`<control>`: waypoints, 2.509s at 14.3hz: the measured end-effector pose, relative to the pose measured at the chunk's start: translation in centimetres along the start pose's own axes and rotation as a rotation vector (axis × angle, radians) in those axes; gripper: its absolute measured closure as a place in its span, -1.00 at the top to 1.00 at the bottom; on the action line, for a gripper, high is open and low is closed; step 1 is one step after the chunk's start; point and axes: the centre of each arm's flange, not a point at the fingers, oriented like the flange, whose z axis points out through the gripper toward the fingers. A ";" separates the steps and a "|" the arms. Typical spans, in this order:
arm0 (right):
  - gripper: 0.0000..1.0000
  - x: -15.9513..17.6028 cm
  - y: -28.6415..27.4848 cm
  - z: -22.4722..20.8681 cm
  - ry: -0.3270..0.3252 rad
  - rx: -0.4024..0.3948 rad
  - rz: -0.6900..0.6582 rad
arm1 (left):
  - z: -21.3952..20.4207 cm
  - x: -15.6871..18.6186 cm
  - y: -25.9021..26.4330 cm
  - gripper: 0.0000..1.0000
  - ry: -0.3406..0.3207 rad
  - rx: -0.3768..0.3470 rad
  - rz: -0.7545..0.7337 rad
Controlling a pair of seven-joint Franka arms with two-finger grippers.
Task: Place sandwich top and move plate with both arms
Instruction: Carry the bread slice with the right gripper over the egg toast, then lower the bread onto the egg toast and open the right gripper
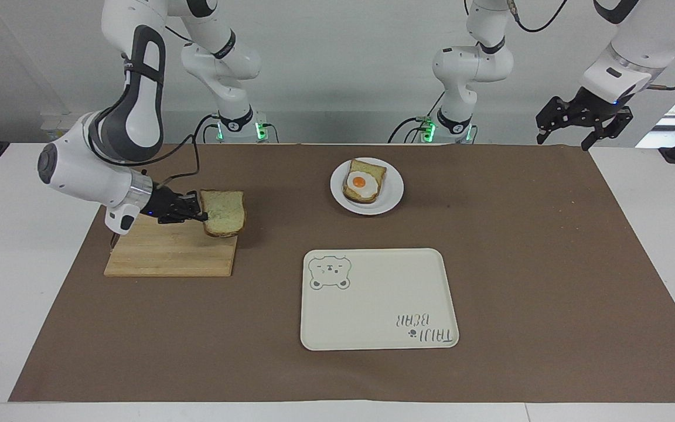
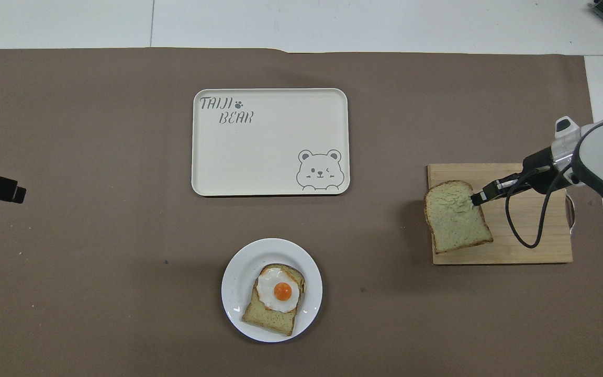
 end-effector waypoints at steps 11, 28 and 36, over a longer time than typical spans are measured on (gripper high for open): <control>-0.92 1.8 -11.6 8.1 -0.062 -0.005 0.037 | 0.0 -0.1 -0.3 1.00 0.000 0.000 -0.005; -0.92 1.2 -35.2 21.2 0.092 -0.113 0.180 | 0.0 -0.1 -0.3 1.00 0.001 0.000 -0.007; -0.92 -2.2 -38.9 26.5 0.048 -0.143 0.235 | 0.1 0.0 0.0 1.00 -0.002 0.000 -0.003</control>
